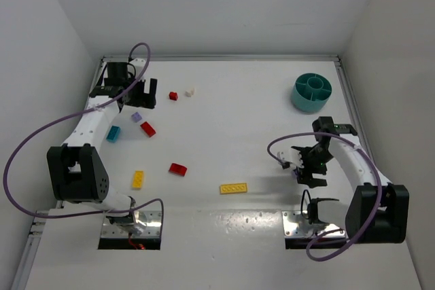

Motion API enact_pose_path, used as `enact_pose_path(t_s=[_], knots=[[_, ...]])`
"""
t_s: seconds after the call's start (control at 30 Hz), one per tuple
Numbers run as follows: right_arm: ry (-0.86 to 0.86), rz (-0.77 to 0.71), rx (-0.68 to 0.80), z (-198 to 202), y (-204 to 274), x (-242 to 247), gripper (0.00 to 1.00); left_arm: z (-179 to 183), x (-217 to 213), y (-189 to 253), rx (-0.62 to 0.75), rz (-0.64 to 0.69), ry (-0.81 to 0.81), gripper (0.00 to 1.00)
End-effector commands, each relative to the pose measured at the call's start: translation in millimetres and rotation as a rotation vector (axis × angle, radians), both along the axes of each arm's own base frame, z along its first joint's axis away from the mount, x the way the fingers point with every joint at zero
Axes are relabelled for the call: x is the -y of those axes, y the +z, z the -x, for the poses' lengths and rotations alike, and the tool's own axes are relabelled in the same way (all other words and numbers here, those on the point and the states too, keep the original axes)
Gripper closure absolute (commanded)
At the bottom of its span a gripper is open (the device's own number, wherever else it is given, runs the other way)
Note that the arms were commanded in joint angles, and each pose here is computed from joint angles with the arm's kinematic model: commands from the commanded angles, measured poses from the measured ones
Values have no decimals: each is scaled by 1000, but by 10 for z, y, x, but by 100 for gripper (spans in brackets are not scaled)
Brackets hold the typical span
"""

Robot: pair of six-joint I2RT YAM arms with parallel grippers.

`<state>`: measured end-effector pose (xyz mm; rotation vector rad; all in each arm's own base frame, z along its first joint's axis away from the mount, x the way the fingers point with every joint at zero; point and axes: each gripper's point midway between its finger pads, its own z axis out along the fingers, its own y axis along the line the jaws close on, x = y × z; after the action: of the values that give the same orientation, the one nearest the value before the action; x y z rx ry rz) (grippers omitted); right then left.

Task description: Sort the legos into containers by color

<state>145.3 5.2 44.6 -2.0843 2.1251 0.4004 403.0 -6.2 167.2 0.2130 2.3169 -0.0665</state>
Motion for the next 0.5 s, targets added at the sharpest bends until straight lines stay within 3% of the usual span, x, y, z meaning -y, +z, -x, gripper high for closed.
enact_pose_path(t_s=[0.0, 0.17, 0.47], knots=[[203, 11, 129, -212, -16, 11, 18, -8, 84, -21, -1, 15, -60, 1], [380, -3, 149, -293, -77, -59, 24, -42, 99, 51, 4, 21, -66, 1], [452, -27, 102, -358, -199, -159, 25, -10, 84, -59, -24, 16, -60, 1]])
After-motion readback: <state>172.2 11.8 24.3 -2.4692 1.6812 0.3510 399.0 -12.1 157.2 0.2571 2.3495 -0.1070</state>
